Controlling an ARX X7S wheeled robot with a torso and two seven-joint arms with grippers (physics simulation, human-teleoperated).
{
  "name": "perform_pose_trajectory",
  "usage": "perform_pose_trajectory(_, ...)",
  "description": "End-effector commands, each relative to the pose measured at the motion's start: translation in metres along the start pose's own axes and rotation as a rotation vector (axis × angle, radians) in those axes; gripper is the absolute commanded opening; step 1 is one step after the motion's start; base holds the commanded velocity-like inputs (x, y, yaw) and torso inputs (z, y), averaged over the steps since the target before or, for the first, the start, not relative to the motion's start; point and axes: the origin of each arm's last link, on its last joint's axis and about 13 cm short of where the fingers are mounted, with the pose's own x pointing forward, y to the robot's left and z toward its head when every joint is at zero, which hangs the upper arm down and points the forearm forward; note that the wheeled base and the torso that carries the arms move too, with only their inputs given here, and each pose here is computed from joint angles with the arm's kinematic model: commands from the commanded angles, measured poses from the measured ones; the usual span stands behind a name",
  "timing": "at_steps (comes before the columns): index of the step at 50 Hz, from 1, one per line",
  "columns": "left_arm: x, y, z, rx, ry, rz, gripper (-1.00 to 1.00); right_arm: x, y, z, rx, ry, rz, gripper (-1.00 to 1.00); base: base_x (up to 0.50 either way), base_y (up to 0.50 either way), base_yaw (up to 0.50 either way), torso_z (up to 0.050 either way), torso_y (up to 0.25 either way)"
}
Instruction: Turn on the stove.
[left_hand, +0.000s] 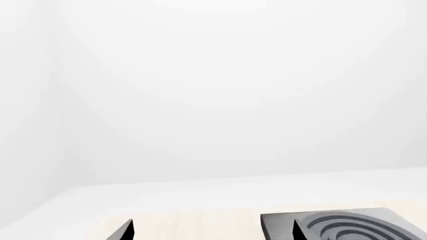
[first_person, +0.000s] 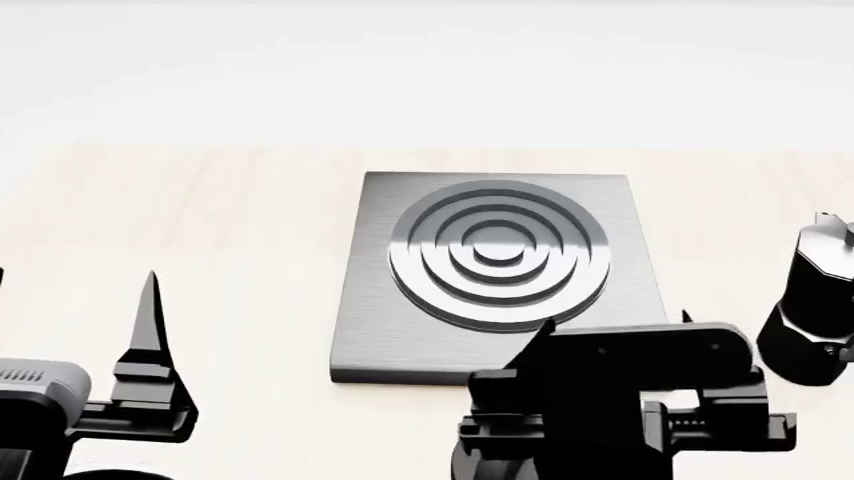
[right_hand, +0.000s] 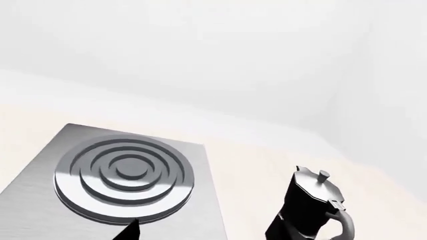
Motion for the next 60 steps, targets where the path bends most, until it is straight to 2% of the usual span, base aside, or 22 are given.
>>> perform_pose_trajectory(1, 0.0002, -0.0001, 0.0001, 0.000, 0.000, 0.000, 1.00, -0.0014, 0.0029, 0.0023, -0.009, -0.070, 0.001, 1.00, 0.00, 0.00, 0.00, 0.000, 0.000)
perform_pose_trajectory(17, -0.0009, 0.0000, 0.0017, -0.002, -0.006, 0.000, 1.00, -0.0021, 0.0066, 0.0036, -0.016, -0.136, 0.006, 1.00, 0.00, 0.00, 0.00, 0.000, 0.000)
perform_pose_trajectory(23, -0.0008, -0.0001, 0.0017, -0.002, -0.007, -0.001, 1.00, -0.0026, 0.0076, 0.0043, -0.037, -0.197, 0.009, 1.00, 0.00, 0.00, 0.00, 0.000, 0.000)
perform_pose_trajectory(60, -0.0021, 0.0002, 0.0063, -0.012, -0.020, -0.005, 1.00, -0.0049, 0.0089, 0.0061, -0.102, -0.300, 0.003, 1.00, 0.00, 0.00, 0.00, 0.000, 0.000)
